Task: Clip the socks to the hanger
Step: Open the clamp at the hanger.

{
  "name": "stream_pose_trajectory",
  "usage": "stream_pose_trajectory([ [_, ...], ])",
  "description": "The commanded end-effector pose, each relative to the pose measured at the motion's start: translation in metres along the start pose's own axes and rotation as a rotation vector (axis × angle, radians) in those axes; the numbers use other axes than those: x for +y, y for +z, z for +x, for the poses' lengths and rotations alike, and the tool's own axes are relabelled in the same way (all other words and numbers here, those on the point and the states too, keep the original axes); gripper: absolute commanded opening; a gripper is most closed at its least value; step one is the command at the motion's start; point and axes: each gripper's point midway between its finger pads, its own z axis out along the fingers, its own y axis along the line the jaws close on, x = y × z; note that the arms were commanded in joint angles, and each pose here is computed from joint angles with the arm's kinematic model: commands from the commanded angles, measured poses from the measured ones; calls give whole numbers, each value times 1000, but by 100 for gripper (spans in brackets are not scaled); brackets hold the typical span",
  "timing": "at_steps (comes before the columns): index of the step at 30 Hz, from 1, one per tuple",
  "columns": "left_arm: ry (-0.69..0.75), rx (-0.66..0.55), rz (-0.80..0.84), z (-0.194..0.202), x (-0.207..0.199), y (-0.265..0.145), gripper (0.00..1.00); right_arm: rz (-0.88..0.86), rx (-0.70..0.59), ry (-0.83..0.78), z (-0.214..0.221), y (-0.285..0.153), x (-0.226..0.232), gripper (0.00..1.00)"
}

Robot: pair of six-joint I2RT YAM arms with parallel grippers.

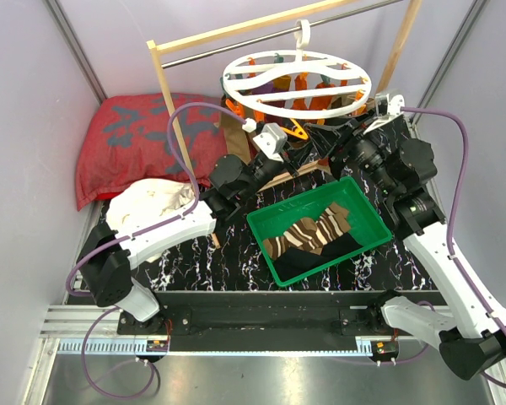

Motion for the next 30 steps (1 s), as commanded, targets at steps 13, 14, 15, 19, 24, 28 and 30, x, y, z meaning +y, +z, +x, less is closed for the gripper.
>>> stream_pose_trajectory([
  [13,-3,-26,41,-28,-12,4,10,-1,-64,-21,-23,5,3,31],
  [14,-3,-25,43,-27,-12,3,12,5,-69,-17,-25,2,3,28],
  [15,-4,-20,41,-25,-12,2,14,12,-67,-15,-24,2,2,24],
  [19,-6,-19,30,-21,-11,-6,34,30,-62,-1,-19,-1,-1,16],
  [24,11,30,28,-10,-10,-22,57,40,-62,6,-17,-2,-3,15],
  [28,20,148,16,20,-10,-49,69,41,-62,14,-14,-2,-4,17],
  [30,15,234,0,43,-10,-69,70,49,-54,19,-9,-2,-7,17],
])
